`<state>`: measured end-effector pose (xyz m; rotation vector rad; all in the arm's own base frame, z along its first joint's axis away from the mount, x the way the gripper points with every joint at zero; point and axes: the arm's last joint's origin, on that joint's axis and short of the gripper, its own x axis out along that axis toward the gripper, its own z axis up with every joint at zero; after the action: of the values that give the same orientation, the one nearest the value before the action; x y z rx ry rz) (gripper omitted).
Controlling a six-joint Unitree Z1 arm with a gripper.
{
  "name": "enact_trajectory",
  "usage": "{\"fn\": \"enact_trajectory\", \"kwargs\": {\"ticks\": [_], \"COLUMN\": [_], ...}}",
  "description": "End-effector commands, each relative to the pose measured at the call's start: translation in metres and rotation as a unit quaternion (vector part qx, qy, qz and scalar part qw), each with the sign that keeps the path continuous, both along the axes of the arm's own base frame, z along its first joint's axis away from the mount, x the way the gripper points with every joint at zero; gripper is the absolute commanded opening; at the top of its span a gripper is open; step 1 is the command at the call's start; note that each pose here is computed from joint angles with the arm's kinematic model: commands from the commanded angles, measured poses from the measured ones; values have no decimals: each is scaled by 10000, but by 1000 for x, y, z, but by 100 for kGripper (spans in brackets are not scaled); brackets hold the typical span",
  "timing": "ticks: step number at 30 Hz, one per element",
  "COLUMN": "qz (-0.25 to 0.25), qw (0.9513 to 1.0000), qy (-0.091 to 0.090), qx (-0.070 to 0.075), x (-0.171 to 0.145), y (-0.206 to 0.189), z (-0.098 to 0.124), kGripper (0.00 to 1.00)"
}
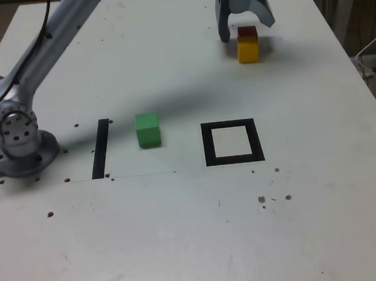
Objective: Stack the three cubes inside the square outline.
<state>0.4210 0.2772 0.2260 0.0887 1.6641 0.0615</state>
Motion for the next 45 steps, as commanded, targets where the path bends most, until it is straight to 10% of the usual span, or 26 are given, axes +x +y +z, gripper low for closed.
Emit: {"fn": "enact_trajectory", "kwargs": {"ticks": [1, 45], "qz": [1, 84], "qw": [10000, 10000], "qy": [11, -49], "qx": [-18, -19], "x": [2, 4], "y": [0, 2], "z": [-5, -17], "kGripper": [89, 60]}}
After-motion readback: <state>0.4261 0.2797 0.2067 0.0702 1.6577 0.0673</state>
